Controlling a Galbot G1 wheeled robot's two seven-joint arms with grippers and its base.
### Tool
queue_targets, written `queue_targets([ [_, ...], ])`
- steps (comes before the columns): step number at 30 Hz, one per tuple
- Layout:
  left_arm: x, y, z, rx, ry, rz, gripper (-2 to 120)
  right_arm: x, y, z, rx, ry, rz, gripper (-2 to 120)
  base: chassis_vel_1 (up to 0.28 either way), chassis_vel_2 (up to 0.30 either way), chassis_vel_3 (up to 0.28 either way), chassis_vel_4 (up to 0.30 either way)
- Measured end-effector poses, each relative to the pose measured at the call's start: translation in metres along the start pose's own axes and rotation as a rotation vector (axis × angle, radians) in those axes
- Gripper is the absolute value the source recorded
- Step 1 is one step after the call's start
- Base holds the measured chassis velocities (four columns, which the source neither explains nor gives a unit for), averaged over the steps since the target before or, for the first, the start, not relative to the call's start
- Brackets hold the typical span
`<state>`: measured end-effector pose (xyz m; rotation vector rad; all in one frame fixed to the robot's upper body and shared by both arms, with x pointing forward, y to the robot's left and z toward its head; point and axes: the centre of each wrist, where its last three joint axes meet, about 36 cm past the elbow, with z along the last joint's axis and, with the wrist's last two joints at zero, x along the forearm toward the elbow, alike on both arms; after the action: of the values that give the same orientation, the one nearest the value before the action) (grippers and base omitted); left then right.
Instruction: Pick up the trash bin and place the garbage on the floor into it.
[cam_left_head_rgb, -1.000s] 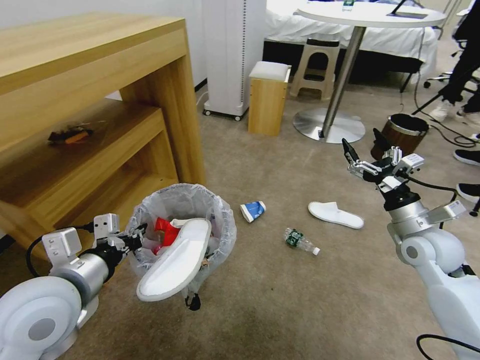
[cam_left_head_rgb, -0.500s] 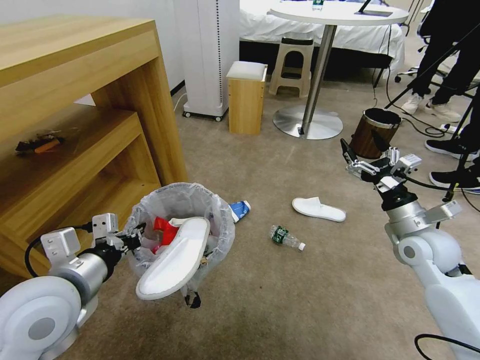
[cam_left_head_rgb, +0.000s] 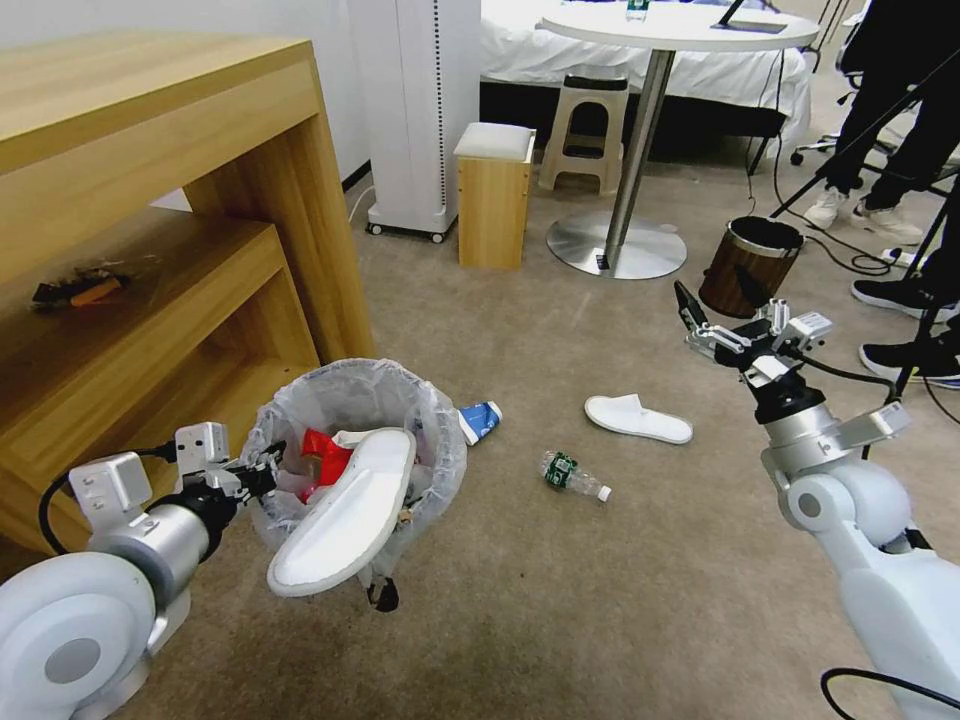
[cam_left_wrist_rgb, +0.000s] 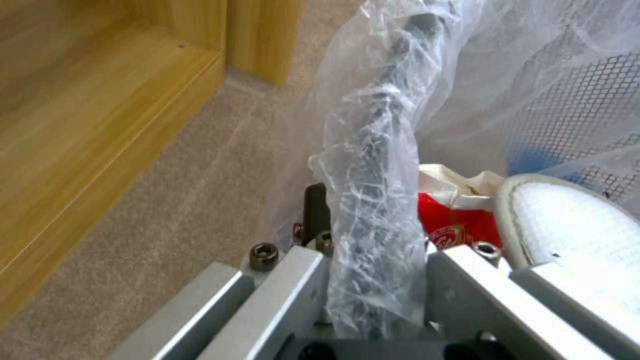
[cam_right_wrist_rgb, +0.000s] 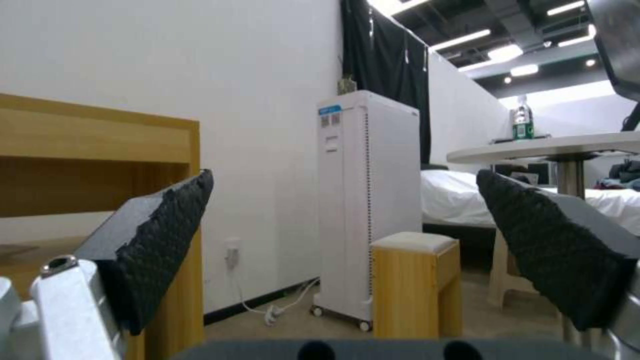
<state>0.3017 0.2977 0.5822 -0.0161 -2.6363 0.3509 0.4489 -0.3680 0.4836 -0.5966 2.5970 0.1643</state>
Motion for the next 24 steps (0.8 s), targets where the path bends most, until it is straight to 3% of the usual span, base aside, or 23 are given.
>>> queue_targets([
  [24,0.0002,0.0000,0.0012,0.002,0.000,0.010,0,0.0009,-0.0010,0.0014,0.002,-0.007,-0.004,100,-0.115,0.116,0.106,-0.108],
])
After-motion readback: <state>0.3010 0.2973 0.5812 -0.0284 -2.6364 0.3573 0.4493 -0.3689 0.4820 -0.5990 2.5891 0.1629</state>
